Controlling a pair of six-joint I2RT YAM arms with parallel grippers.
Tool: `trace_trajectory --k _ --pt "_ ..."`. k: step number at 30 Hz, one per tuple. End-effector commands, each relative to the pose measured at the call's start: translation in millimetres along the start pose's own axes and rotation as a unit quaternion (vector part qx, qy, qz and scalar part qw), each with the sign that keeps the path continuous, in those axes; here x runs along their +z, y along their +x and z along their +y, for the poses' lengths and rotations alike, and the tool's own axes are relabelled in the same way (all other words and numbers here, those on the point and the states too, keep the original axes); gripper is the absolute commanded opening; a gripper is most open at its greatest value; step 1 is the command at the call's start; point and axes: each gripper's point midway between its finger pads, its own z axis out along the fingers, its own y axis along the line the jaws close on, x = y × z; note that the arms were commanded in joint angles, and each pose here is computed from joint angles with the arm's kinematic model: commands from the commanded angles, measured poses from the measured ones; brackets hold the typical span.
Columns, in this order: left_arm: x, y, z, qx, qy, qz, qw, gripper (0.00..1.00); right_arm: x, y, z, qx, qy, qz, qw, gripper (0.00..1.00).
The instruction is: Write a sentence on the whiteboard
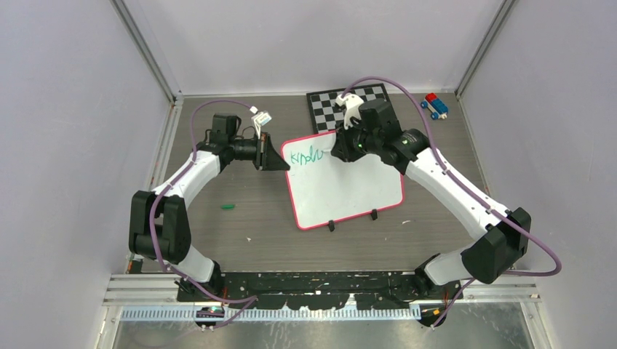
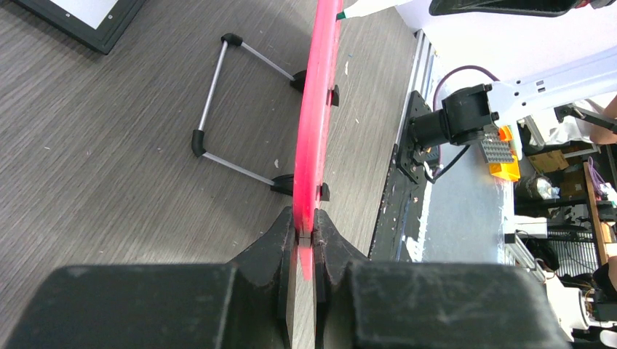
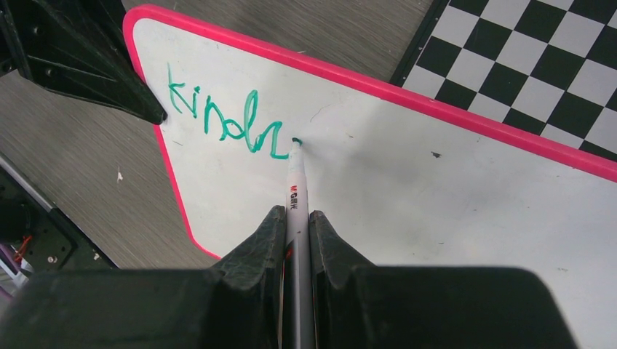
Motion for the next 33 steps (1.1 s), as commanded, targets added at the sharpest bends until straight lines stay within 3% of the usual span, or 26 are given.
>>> trace_trajectory --k 1,14,33 --pt "1 -2 -11 0.015 0.022 0.001 1.000 0.00 4 -9 5 -0.009 -0.005 -0.014 1.000 0.00" --pt "1 -1 -10 0.014 0.021 0.001 1.000 0.00 -4 16 -3 -0.011 0.009 0.001 1.000 0.00" --pt "0 -2 -12 0.016 0.021 0.001 1.000 0.00 -28 -23 1 -0.011 -0.003 -0.038 0.999 0.00"
